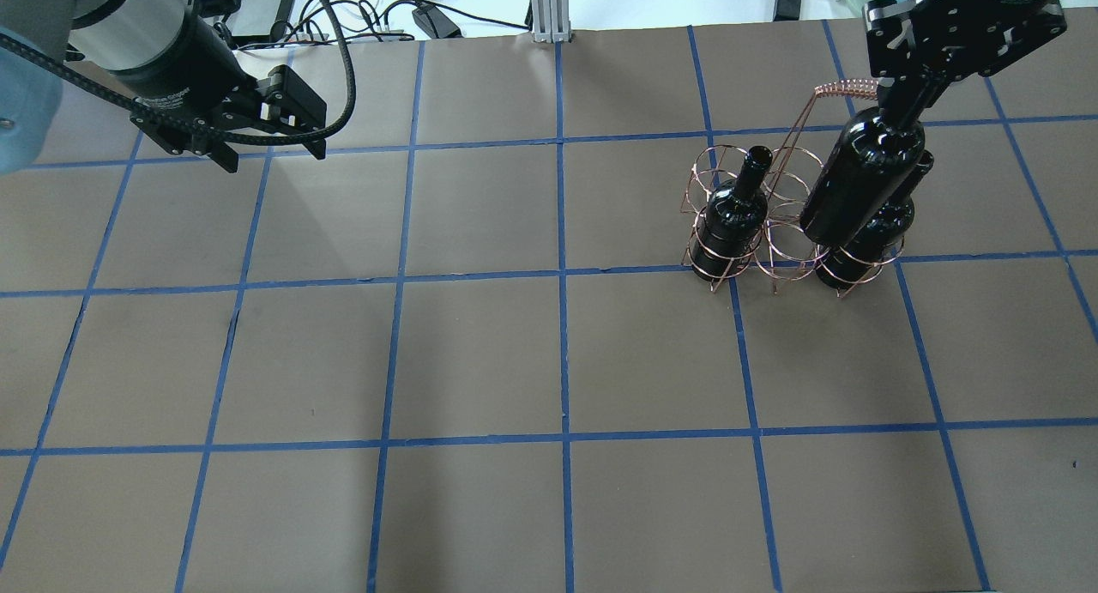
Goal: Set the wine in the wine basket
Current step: 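Tilt the bottle and lower it into the empty rack slot with the right gripper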
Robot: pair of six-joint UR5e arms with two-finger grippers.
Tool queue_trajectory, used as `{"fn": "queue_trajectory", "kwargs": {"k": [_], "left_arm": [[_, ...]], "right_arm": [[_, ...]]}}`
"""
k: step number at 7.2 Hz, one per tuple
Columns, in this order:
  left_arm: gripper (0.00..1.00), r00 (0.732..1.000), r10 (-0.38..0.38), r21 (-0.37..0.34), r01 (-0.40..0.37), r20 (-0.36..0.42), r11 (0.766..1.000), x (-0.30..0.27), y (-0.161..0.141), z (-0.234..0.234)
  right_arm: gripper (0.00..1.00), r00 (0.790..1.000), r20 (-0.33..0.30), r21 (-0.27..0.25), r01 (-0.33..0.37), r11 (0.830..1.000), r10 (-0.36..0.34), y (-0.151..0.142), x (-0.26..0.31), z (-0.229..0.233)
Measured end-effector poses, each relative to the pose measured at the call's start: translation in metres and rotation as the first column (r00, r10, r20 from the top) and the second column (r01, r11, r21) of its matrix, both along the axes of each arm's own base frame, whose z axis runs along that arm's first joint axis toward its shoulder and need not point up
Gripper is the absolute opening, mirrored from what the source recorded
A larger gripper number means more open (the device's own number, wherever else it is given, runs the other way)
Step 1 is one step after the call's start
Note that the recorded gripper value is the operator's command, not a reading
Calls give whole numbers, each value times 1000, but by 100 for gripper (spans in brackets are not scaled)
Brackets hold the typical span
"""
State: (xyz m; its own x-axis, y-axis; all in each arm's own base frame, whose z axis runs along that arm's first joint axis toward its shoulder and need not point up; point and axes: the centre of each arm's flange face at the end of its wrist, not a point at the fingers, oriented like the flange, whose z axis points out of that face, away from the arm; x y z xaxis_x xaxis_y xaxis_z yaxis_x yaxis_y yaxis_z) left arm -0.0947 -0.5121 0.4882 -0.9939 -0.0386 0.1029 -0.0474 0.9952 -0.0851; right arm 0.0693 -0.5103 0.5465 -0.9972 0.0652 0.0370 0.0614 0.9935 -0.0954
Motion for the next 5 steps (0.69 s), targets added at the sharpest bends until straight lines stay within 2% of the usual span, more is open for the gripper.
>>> {"fn": "queue_trajectory", "kwargs": {"k": [3,5], "left_arm": [[100,1000,-2,24,1,2,1000,-1,14,1],[100,1000,-3,44,3,1,999,-2,24,6]], "right_arm": [[0,997,2,29,-72,997,72,-13,-2,-19],[0,995,18,-3,-102,995,102,-27,0,-27]]}}
